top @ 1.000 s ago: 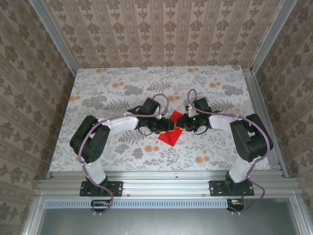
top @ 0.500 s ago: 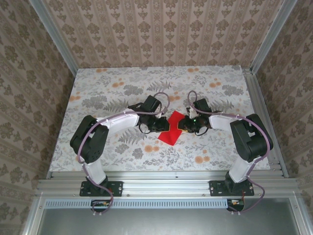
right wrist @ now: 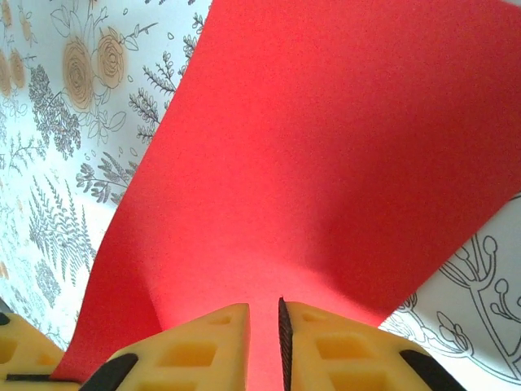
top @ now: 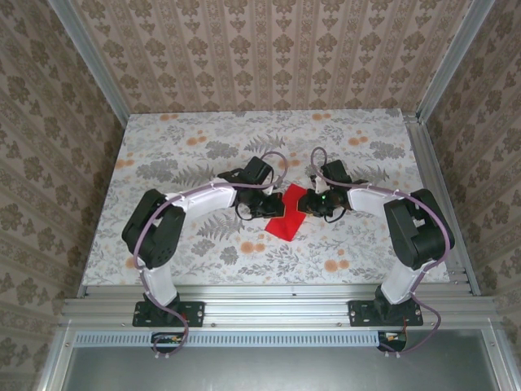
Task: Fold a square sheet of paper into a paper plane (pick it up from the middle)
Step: Fold the triangle a second time at the center of the table.
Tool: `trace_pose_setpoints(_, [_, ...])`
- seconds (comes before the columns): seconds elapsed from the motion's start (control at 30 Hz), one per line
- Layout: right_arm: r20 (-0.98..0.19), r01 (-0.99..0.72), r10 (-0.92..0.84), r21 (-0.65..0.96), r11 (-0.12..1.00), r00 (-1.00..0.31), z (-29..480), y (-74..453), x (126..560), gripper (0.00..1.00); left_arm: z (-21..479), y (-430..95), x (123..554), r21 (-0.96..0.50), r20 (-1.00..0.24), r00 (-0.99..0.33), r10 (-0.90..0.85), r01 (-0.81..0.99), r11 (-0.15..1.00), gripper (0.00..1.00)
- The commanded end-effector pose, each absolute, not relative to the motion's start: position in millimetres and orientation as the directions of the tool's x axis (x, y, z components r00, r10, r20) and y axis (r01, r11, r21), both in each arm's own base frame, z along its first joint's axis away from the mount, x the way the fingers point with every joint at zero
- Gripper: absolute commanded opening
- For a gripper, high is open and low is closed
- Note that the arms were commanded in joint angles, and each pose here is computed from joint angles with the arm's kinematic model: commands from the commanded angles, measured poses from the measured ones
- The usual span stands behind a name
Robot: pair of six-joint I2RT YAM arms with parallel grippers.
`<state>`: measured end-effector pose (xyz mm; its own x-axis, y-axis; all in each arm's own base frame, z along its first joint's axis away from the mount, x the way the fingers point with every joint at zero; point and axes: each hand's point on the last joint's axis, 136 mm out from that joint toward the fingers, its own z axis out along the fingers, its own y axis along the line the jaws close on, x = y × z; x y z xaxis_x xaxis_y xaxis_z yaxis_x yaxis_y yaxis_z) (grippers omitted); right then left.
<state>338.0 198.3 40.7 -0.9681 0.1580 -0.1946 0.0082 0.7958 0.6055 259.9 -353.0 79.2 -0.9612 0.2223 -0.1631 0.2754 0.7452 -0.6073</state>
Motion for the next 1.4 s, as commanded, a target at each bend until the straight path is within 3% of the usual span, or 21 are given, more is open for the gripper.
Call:
trace_pose_setpoints(0.0, [-0.181,0.014,0.138,0.557,0.831,-0.974,30.5,190.3,338.5,0.17,75.5,-357.2,262.4,-0.599,-0.146,-0.965,0.217,0.260,0.758,0.00])
trace_pose_setpoints(0.43, [-0.138,0.022,0.098,0.469,0.883,-0.986,7.9,180.1,333.0,0.10,68.8,-374.4,271.6,-0.642,-0.105,-0.982,0.160,0.189,0.743,0.00])
trace_pose_setpoints(1.37, [-0.125,0.008,0.080,0.494,0.870,-0.989,2.9,189.4,331.0,0.07,43.1,-401.9,283.2,-0.651,-0.052,-0.986,0.159,0.154,0.743,0.00])
